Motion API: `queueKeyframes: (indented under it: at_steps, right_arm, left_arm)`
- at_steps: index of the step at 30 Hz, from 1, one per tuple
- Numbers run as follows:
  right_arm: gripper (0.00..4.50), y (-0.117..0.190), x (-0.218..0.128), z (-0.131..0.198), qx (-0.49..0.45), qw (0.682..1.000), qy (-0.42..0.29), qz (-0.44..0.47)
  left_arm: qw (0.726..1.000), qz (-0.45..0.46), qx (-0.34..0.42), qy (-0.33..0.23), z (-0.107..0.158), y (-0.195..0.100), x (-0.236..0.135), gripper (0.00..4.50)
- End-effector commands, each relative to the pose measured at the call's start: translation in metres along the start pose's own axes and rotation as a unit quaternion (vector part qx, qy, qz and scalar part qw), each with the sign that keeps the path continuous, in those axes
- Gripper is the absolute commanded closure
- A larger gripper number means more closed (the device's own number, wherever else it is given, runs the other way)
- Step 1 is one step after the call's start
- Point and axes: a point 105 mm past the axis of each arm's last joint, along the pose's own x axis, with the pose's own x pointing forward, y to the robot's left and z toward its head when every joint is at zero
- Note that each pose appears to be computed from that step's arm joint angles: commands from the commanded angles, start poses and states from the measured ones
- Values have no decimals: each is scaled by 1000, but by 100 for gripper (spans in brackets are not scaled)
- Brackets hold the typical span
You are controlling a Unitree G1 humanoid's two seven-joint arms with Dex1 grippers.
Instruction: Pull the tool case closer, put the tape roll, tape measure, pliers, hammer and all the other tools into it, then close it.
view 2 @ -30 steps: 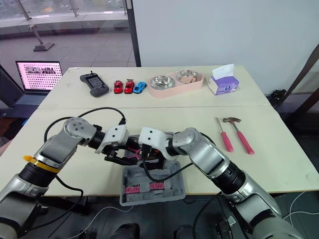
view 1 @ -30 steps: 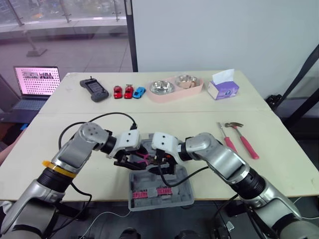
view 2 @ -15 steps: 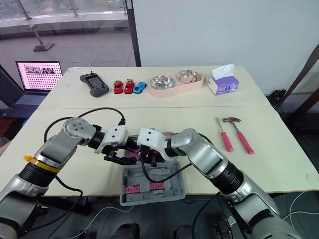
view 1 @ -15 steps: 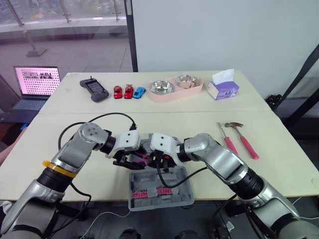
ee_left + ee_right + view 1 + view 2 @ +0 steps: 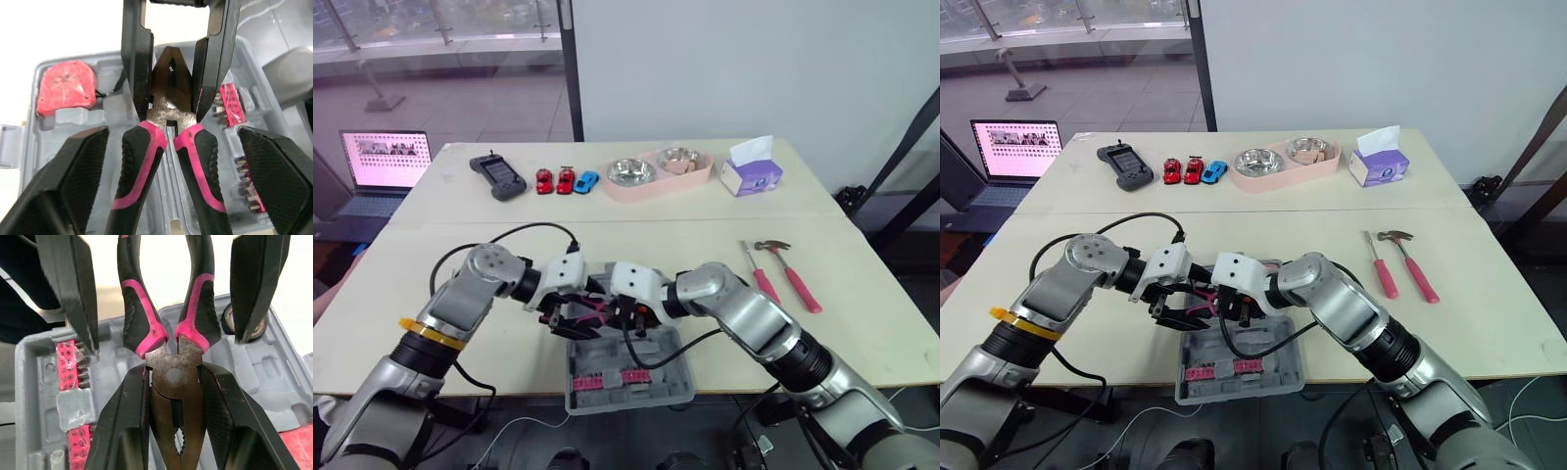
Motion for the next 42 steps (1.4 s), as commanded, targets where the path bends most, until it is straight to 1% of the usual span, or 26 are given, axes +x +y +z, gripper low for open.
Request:
queueKeyframes:
  at_steps: [1, 3, 8, 11, 14, 17, 21, 23, 26, 28, 37, 42]
  right_arm:
    - [351, -4, -9, -1, -23, 1000, -4, -6]
    - [351, -5, -14, -6, -30, 1000, 0, -3]
    - [351, -8, -27, -17, -45, 999, 12, 7]
    - [351, -17, -34, -24, -59, 998, 24, 13]
    - [351, -27, -35, -27, -74, 996, 36, 19]
    - [351, -38, -32, -28, -85, 995, 45, 24]
    - [351, -48, -26, -29, -96, 993, 60, 36]
    - [351, -53, -22, -29, -100, 992, 70, 44]
    - [351, -59, -15, -28, -106, 989, 89, 52]
    - [351, -61, -12, -28, -108, 987, 100, 58]
    - [351, -67, 6, -24, -97, 984, 133, 67]
    - [351, -67, 11, -27, -81, 984, 145, 69]
  left_arm:
    - [998, 47, -26, -31, 2, 5, -35, 0]
    - [995, 67, -55, -47, -3, 3, -52, 0]
    - [980, 107, -131, -106, -18, -16, -82, 0]
    - [969, 152, -167, -100, -45, -32, -92, 0]
    - [958, 191, -186, -103, -62, -43, -96, 0]
    - [955, 213, -180, -98, -73, -51, -96, 0]
    - [953, 242, -156, -96, -80, -50, -100, 0]
    - [953, 254, -126, -105, -77, -47, -103, 0]
    - [954, 257, -107, -112, -76, -44, -102, 0]
    - [955, 255, -104, -112, -77, -44, -99, 0]
    - [955, 233, -90, -158, -71, -45, -89, 0]
    - [957, 226, -79, -164, -68, -42, -83, 0]
